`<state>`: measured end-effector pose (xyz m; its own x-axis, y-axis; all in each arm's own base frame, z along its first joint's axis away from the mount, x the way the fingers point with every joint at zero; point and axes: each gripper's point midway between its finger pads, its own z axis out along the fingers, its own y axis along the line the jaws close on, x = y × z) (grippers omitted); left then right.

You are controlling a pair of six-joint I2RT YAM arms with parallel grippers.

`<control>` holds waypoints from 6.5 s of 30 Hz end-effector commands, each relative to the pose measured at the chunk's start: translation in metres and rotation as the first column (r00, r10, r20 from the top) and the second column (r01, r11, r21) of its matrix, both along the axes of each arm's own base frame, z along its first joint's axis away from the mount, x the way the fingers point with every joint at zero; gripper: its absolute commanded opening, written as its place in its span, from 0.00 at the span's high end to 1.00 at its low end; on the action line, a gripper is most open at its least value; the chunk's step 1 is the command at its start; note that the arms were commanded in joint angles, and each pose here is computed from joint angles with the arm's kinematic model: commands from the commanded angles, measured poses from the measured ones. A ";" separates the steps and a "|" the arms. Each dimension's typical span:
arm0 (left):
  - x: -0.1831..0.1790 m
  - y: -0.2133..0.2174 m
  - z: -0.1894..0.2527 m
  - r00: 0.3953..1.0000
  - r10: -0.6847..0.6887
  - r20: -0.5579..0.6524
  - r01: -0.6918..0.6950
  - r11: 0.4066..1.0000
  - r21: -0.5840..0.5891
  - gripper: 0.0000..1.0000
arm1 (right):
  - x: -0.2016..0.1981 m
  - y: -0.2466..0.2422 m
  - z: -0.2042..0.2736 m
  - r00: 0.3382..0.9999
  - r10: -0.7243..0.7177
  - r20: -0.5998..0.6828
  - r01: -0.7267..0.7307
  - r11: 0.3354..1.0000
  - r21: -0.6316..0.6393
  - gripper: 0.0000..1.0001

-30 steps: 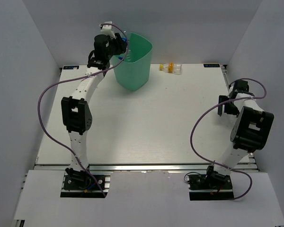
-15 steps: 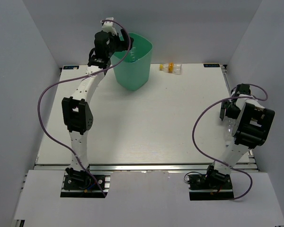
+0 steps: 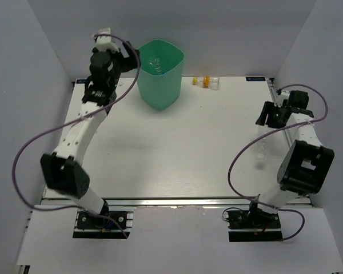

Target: Put the plastic bottles in the bin

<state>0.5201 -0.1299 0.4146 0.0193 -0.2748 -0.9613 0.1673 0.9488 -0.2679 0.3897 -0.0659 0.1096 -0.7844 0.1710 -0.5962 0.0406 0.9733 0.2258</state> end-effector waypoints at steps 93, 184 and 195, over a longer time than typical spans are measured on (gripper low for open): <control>0.026 0.178 -0.232 0.823 0.380 -0.423 -0.393 0.918 0.059 0.02 | 0.347 0.205 -0.041 0.479 0.765 0.432 -0.287 0.601 -0.746 0.20; -0.036 0.163 -0.197 0.842 0.326 -0.430 -0.365 0.931 -0.008 0.02 | 0.276 0.122 -0.005 0.910 -0.125 0.396 0.112 0.992 0.056 0.50; -0.068 0.159 -0.172 0.874 0.313 -0.371 -0.350 0.936 -0.036 0.02 | 0.227 0.246 0.204 0.650 0.212 0.730 -0.131 0.977 -0.167 0.61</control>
<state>0.4590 0.0308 0.2148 -0.2721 -0.4051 -0.8728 -0.3116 0.8953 -0.3184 0.6385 0.1173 0.1855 -0.3821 0.0712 -0.9214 -0.1401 0.9810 0.1339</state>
